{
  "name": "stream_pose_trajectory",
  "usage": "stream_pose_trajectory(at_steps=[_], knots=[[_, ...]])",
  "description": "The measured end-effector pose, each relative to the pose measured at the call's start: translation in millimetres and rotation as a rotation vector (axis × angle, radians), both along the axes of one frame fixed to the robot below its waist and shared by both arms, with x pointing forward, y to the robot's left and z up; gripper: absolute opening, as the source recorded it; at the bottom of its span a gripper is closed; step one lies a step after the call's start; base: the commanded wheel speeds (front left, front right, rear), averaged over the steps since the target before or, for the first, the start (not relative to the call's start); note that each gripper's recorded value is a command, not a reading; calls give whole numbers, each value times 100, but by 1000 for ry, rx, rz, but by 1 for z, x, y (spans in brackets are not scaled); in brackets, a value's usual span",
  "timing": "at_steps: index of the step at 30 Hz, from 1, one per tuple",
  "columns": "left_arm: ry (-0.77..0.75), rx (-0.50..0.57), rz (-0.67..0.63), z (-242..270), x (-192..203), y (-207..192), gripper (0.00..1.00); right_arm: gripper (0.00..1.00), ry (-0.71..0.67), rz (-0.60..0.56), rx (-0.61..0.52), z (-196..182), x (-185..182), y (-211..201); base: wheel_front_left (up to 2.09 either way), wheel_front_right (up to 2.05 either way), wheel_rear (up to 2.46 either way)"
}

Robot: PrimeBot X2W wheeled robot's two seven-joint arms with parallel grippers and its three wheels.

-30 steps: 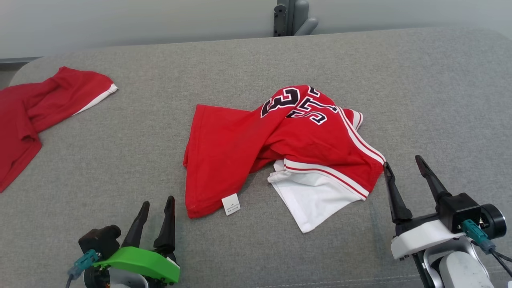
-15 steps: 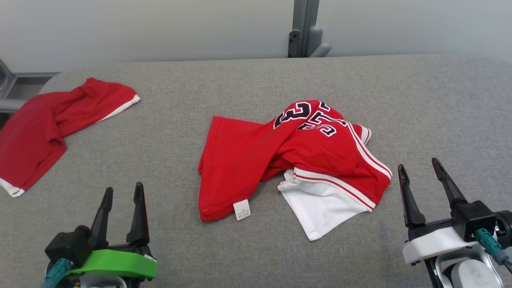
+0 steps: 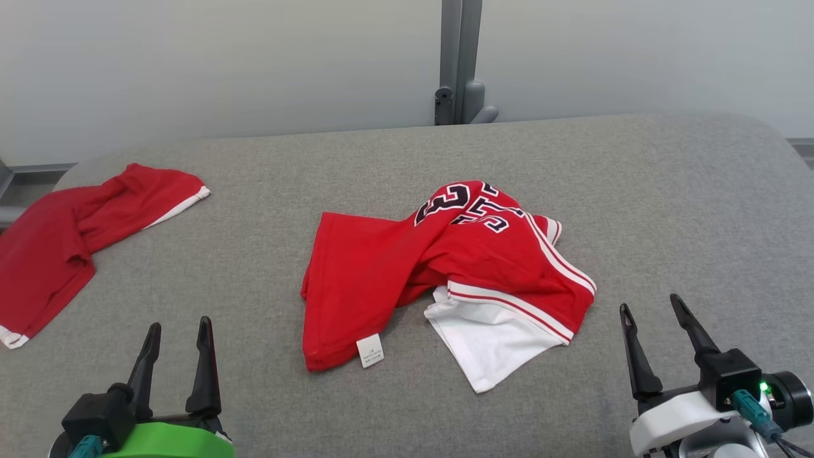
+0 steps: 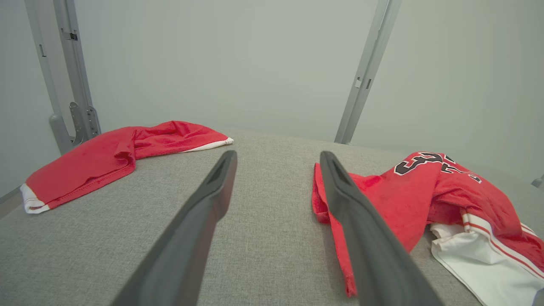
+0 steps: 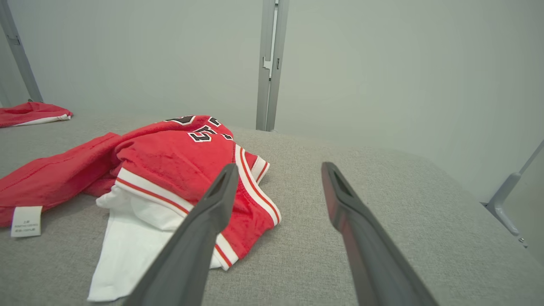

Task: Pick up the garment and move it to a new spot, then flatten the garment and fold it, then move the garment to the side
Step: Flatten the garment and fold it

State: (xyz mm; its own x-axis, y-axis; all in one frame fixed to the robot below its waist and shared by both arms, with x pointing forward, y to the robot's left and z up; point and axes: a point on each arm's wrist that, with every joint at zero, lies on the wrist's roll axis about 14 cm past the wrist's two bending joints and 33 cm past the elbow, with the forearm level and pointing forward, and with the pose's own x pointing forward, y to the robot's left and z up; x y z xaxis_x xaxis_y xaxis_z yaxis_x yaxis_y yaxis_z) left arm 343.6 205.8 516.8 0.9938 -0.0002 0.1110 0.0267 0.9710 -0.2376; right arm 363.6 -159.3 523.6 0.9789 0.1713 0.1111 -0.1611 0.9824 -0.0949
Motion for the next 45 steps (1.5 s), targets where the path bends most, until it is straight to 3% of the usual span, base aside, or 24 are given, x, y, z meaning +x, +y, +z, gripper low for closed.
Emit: stream_pose_trajectory(at_steps=[13, 33, 37, 45], knots=[[22, 15, -103, -6, 7, -27, 100, 100, 48, -61, 29, -16, -16, -14, 0, 0, 0], [69, 40, -154, -20, 12, -37, 100, 100, 65, -66, 67, -20, -13, -12, 0, 0, 0], [138, 46, -202, -42, 7, -50, 100, 100, 98, 3, 121, -28, -13, 13, 0, 0, 0], [319, 46, -330, -75, 15, -81, 100, 100, 358, 187, 153, -63, -11, 79, 0, 0, 0]])
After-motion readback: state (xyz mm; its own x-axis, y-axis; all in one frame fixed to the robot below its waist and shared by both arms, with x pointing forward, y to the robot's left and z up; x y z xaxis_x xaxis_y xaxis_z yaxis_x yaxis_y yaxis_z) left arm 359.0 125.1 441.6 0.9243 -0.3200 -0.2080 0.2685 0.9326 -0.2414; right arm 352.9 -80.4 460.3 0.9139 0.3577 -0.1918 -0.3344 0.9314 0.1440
